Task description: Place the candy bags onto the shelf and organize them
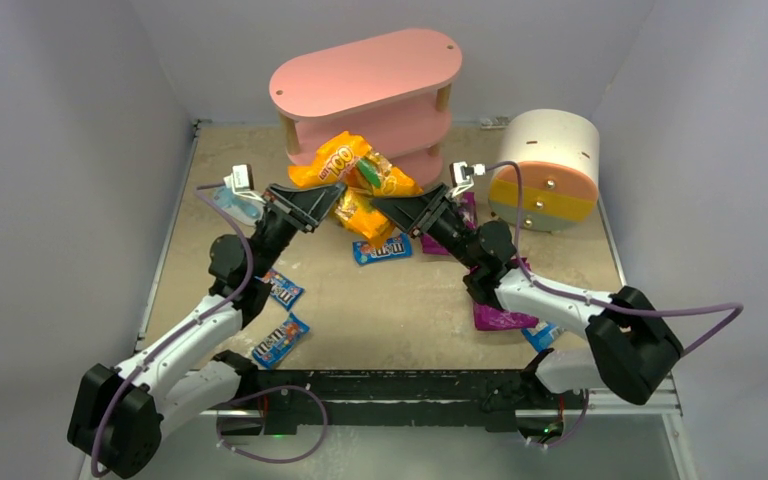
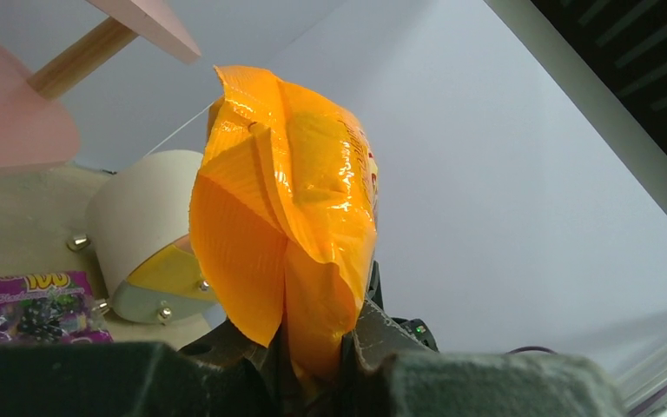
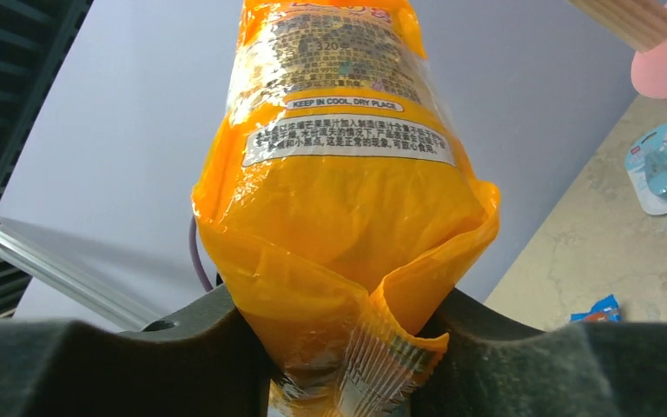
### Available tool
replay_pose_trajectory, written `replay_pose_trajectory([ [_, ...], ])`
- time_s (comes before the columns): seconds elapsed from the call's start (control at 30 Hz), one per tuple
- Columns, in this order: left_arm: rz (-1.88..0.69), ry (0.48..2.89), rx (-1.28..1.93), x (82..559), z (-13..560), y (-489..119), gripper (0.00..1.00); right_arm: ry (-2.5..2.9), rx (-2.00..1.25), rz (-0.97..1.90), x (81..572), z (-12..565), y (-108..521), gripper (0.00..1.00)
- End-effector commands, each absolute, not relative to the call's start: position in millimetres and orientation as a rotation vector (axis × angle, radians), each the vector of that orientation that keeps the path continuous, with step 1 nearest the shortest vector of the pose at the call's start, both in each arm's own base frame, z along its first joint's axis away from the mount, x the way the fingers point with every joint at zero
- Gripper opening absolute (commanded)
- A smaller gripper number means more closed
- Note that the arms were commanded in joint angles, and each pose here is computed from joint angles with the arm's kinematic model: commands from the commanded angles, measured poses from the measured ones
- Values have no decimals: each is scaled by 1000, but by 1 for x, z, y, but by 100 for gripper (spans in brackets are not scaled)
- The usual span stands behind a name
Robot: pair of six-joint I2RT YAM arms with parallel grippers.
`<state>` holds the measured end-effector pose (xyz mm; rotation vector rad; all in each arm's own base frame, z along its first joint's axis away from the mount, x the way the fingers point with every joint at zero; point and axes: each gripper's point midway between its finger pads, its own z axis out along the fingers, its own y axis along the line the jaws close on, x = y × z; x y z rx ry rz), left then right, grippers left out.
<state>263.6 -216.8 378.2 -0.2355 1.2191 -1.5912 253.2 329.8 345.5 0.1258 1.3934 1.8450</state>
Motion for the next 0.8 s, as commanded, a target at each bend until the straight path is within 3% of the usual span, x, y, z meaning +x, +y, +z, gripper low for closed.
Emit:
replay_pose_trajectory([
  [0.0,-1574,1190,-162,255,391,-220,0,1122,79,1968,230,411,309,40],
  [0.1,-1520,1246,-133,258,378,-223,12,1177,152,1915,239,401,306,27],
  [0.13,-1495,1268,-129,259,373,-223,28,1205,171,1883,243,395,305,23],
  [0.17,-1468,1290,-122,260,368,-223,37,1247,193,1859,246,387,305,21],
  [0.23,-1369,1338,-110,265,358,-218,72,1321,225,1824,248,370,304,15],
  [0.27,-1310,1379,-111,268,350,-215,80,1354,246,1803,250,359,303,14],
  [0.53,-565,1806,-409,288,247,-122,90,1578,439,1602,264,271,263,0],
  [0.77,-490,1861,-420,270,226,-106,94,1641,526,1385,293,246,235,0],
])
